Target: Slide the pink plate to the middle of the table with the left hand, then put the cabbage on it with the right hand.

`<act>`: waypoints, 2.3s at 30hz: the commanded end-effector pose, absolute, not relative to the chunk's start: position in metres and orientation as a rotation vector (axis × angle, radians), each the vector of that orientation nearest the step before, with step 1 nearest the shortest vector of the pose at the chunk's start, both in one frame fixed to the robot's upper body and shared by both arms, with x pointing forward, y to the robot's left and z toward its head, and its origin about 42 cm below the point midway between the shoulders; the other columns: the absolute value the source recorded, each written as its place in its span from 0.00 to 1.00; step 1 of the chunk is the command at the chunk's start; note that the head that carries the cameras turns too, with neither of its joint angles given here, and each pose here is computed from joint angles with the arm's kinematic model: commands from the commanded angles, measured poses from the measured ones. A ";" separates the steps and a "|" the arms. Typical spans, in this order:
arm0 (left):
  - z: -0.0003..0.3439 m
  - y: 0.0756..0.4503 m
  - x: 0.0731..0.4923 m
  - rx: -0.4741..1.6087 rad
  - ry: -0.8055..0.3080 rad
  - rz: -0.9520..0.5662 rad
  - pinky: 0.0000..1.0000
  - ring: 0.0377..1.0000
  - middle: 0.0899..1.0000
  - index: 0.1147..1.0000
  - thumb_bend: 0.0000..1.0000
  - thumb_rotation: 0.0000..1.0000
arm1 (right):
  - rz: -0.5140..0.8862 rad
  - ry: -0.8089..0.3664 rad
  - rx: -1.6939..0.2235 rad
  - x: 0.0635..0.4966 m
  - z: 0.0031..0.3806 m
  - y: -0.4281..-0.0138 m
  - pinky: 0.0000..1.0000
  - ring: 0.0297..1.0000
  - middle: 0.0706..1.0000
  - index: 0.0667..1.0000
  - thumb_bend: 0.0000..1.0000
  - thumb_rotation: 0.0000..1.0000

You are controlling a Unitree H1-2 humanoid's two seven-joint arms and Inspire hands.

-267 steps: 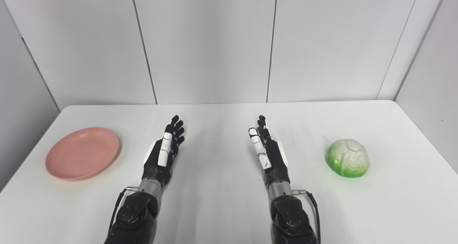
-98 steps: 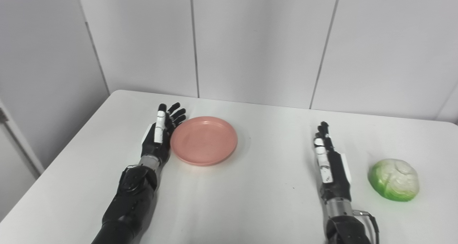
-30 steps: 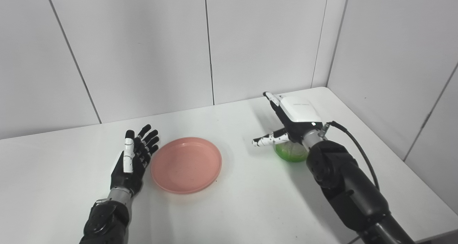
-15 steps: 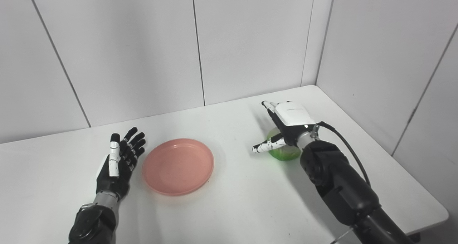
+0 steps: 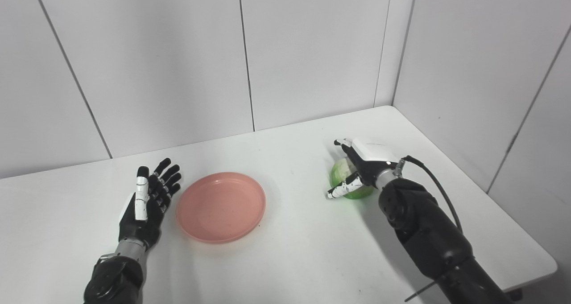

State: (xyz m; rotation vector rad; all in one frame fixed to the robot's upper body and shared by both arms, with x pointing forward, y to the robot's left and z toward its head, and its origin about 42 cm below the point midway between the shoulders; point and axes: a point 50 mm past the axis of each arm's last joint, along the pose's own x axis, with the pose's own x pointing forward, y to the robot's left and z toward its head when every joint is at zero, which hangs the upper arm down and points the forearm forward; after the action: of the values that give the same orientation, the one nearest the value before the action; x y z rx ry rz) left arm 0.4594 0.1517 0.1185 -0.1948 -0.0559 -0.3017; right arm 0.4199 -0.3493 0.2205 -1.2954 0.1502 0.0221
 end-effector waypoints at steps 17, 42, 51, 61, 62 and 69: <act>0.110 0.155 0.453 -0.206 -0.038 -0.301 0.96 0.93 0.89 0.88 0.82 1.00 | -0.044 0.024 -1.213 0.423 0.226 -0.347 0.37 0.39 0.45 0.50 0.52 0.00; 0.116 0.125 0.435 -0.233 -0.037 -0.305 1.00 0.94 0.90 0.88 0.78 1.00 | -0.019 -0.490 -0.794 0.411 0.274 -0.216 0.50 0.47 0.48 0.39 0.51 0.00; 0.115 0.117 0.436 -0.183 -0.058 -0.253 1.00 0.94 0.90 0.88 0.81 1.00 | 0.181 -0.495 -0.768 0.433 0.257 -0.145 0.41 0.44 0.50 0.40 0.51 0.00; 0.115 0.117 0.436 -0.195 -0.066 -0.252 0.95 0.95 0.93 0.91 0.78 1.00 | 0.282 -0.456 -0.944 0.455 0.225 -0.120 0.26 0.36 0.45 0.47 0.51 0.00; 0.114 0.117 0.436 -0.196 -0.065 -0.255 0.94 0.95 0.93 0.91 0.78 1.00 | 0.288 -0.458 -0.962 0.457 0.221 -0.120 0.25 0.36 0.45 0.47 0.51 0.00; 0.114 0.118 0.437 -0.195 -0.071 -0.252 0.91 0.93 0.92 0.90 0.79 1.00 | 0.314 -0.440 -1.051 0.461 0.209 -0.127 0.37 0.39 0.46 0.49 0.51 0.00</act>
State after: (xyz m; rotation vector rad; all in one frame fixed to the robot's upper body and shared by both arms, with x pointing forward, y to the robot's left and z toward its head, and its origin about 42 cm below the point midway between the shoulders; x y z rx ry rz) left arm 0.4394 0.1195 0.1187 -0.1815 -0.0597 -0.2544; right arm 0.4523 -0.1296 0.1847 -1.0299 -0.3409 0.3243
